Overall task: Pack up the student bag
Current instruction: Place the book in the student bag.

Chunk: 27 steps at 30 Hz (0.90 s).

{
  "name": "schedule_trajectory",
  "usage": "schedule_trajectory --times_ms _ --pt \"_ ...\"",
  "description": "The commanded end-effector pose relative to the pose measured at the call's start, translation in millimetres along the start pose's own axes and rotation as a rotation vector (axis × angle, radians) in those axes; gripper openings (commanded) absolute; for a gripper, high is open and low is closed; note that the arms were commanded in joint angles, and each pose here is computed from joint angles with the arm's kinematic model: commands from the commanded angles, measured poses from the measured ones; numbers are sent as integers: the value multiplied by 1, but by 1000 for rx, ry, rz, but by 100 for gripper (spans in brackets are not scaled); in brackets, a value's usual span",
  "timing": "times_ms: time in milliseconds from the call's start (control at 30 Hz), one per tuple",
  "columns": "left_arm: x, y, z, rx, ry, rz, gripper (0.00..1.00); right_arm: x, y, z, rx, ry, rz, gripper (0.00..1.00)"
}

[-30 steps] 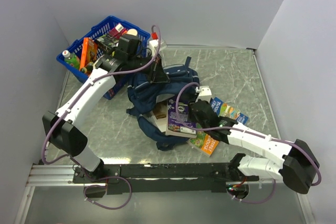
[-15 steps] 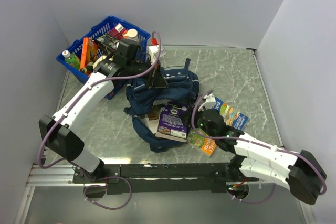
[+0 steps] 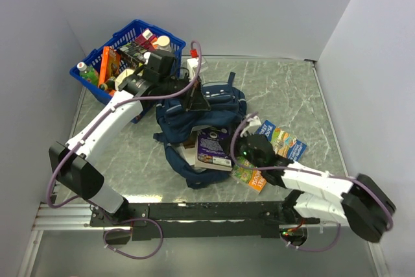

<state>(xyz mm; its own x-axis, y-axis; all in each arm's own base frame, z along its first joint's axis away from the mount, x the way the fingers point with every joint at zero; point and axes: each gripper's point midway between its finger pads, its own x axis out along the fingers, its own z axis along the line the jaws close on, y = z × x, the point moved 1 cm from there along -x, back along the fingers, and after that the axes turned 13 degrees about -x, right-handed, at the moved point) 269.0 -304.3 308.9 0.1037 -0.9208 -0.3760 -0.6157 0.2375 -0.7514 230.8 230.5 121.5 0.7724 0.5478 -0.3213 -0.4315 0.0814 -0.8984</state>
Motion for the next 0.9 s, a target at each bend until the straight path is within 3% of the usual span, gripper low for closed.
schedule_trajectory --times_ms 0,200,600,700,733,833,867 --pt "-20 -49 -71 156 187 -140 1 30 -22 30 -51 -115 -51 41" --pt "-13 -45 -64 159 174 -128 1 50 -64 75 -73 -227 -135 38" --pt "-12 -38 -41 215 66 -119 1 -26 -82 50 -206 -144 -257 53" --pt "-12 -35 -22 218 -14 -121 1 -47 -73 30 -163 -62 -223 60" --pt "-12 -30 -11 213 -50 -108 1 -51 -47 12 -170 12 -108 63" --pt "-16 -10 18 230 -141 -38 1 -62 -23 -18 -67 178 15 71" --pt "-18 -5 27 224 -173 -21 1 -71 -2 -30 -21 255 119 73"
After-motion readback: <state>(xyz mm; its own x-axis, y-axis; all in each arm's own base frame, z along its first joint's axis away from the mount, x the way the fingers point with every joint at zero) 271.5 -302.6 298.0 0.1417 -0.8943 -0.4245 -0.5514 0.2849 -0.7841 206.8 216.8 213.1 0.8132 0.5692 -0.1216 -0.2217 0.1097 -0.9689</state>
